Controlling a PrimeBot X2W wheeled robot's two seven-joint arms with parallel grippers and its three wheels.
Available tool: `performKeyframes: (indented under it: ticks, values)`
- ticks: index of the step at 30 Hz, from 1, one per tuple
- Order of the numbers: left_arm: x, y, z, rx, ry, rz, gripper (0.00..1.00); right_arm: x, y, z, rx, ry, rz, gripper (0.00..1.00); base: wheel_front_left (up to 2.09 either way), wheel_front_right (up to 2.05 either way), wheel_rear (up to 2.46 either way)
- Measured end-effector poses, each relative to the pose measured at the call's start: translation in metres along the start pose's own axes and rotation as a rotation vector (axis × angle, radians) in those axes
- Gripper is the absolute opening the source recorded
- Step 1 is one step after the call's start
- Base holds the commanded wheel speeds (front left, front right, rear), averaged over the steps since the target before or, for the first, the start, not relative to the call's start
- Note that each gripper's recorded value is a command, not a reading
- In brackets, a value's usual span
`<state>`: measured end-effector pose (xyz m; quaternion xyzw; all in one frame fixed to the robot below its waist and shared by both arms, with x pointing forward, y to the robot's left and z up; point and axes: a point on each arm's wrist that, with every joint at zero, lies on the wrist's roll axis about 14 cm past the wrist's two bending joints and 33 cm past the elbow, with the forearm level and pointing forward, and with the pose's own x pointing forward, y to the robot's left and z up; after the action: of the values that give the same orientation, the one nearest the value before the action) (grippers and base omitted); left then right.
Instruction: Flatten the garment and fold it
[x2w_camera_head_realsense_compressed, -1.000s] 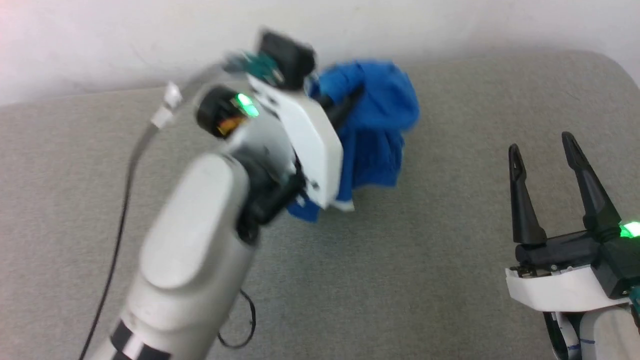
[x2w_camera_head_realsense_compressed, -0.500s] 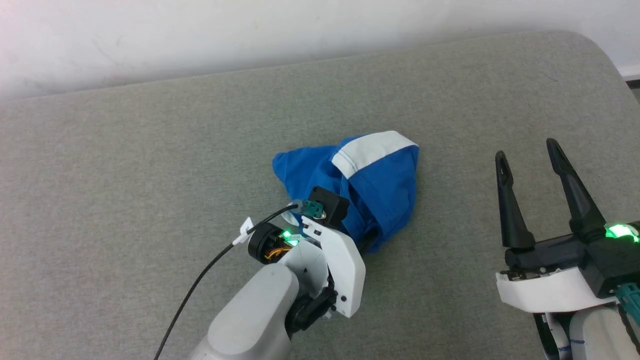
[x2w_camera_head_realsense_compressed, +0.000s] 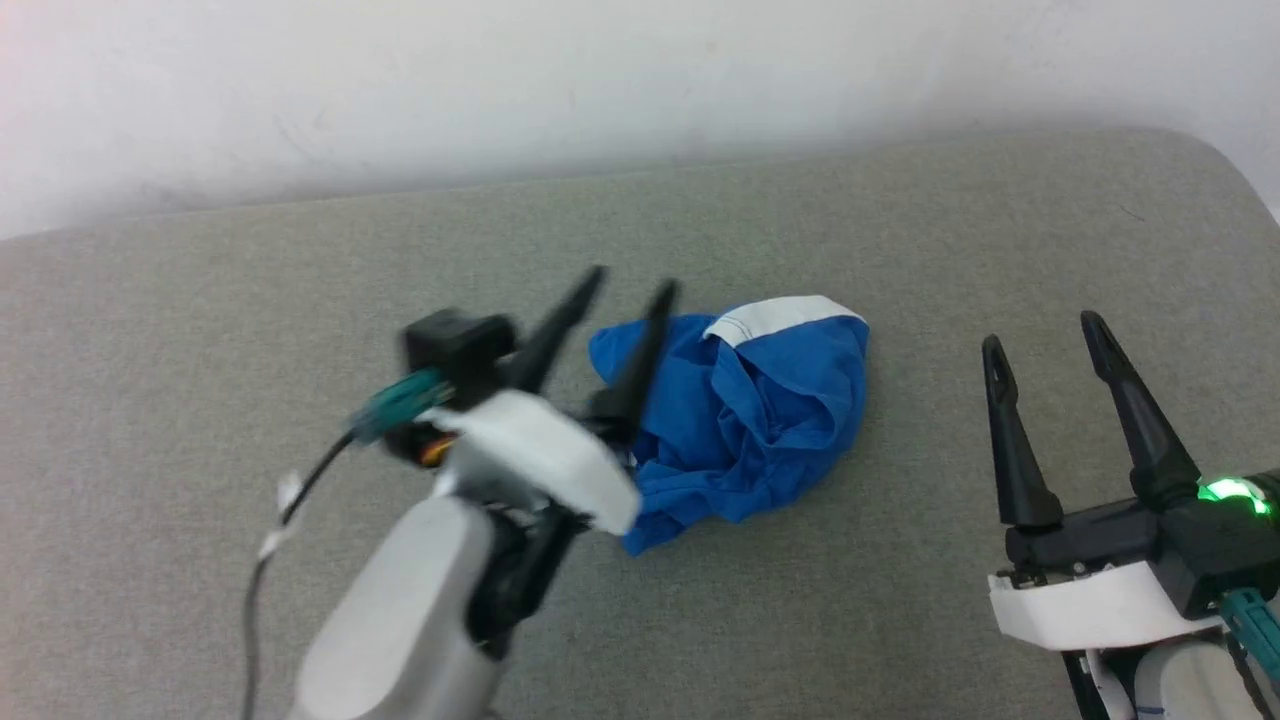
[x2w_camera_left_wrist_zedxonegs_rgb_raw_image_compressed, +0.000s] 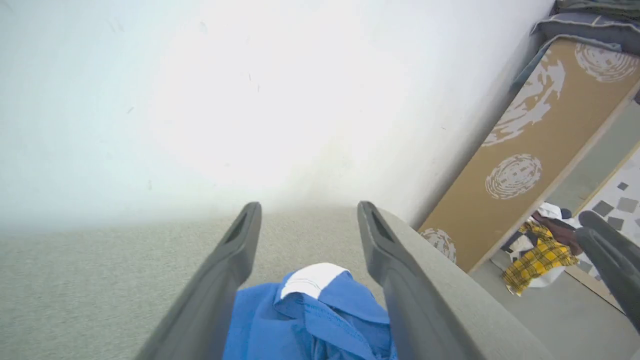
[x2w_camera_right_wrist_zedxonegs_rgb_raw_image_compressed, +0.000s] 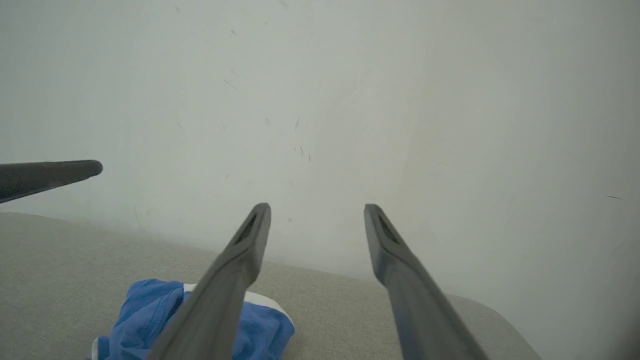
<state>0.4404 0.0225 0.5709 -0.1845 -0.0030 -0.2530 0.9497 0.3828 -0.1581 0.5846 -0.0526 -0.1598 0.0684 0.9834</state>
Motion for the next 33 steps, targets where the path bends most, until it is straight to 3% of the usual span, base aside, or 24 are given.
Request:
performKeyframes:
  ticks: [5,10,14,26,33]
  values:
    - [-0.044,0.035,0.024,0.059,-0.183,0.104,1.0,-0.009,0.0,-0.007,0.014,0.029,-0.007,1.0,0.0,0.0,0.0]
    - [-0.098,0.079,0.012,0.209,-0.16,0.298,1.0,-0.022,-0.002,-0.024,0.047,0.091,-0.02,1.0,0.0,0.0,0.0]
    - [-0.124,0.088,0.016,0.301,-0.17,0.391,1.0,-0.028,0.002,-0.037,0.069,0.135,-0.016,1.0,0.0,0.0,0.0]
    - [-0.134,0.093,0.034,0.272,-0.259,0.451,1.0,-0.001,0.032,-0.046,0.055,0.173,0.089,1.0,0.0,0.0,0.0]
    - [-0.131,0.104,0.029,0.257,-0.248,0.47,1.0,0.015,0.055,-0.085,0.037,0.406,0.218,1.0,0.0,0.0,0.0]
